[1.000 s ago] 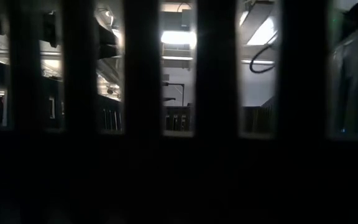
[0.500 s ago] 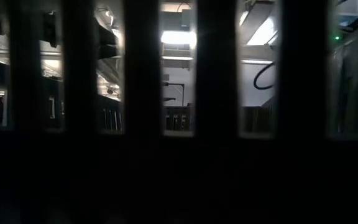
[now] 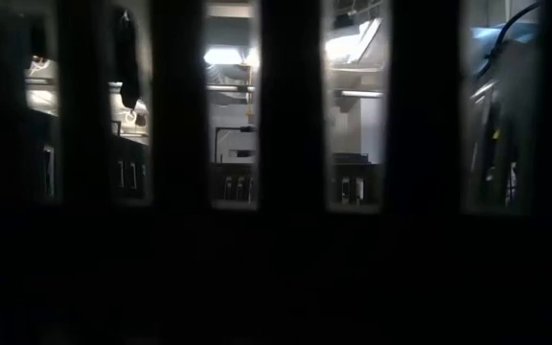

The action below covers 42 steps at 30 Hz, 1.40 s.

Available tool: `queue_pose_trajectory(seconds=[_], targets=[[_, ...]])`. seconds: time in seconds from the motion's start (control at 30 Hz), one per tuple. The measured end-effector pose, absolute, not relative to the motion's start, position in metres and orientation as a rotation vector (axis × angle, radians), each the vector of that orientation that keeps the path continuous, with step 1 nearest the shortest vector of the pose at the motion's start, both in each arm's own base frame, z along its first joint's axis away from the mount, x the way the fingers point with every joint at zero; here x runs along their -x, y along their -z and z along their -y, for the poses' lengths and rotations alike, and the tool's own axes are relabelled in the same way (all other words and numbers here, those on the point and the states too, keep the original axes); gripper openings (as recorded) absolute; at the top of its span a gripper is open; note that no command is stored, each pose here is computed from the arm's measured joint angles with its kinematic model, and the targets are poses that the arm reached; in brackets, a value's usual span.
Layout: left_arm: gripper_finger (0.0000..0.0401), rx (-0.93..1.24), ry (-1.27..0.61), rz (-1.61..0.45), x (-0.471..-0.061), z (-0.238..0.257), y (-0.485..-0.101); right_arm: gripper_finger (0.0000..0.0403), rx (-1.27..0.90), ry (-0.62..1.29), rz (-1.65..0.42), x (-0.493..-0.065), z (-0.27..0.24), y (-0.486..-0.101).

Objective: Sort Halloween decoration
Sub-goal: Put the black spider toy into the top left black basket

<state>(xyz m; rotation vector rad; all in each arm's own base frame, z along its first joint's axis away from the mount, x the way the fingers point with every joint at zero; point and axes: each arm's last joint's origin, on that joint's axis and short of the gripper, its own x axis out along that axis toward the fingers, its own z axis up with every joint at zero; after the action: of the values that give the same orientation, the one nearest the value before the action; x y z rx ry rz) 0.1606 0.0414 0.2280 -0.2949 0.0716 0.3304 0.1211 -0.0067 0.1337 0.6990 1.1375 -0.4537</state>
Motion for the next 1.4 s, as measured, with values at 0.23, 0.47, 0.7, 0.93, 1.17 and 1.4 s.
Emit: queue_pose_trajectory(seconds=[0.23,0.47,0.7,0.93,1.17,1.4], targets=[[0.0179,0.294,-0.341,-0.070,-0.160,-0.042,-0.228,0.0013,-0.692,0.432,-1.129,-0.122,0.007,-0.134],[0.0179,0.294,-0.342,-0.070,-0.160,-0.042,-0.228,0.0005,-0.694,0.397,-1.092,-0.127,0.006,-0.136],[0.0179,0.294,-0.342,-0.070,-0.160,-0.042,-0.228,0.0002,-0.646,0.369,-1.003,-0.140,0.008,-0.160],[0.0179,0.294,-0.342,-0.069,-0.160,-0.042,-0.228,0.0004,-0.607,0.350,-0.948,-0.147,0.009,-0.177],[0.0179,0.294,-0.342,-0.070,-0.160,-0.042,-0.228,0.0040,-0.648,0.316,-1.025,-0.142,0.007,-0.161],[0.0179,0.294,-0.342,-0.070,-0.161,-0.042,-0.228,0.0103,-0.688,0.359,-1.090,-0.140,0.007,-0.146]])
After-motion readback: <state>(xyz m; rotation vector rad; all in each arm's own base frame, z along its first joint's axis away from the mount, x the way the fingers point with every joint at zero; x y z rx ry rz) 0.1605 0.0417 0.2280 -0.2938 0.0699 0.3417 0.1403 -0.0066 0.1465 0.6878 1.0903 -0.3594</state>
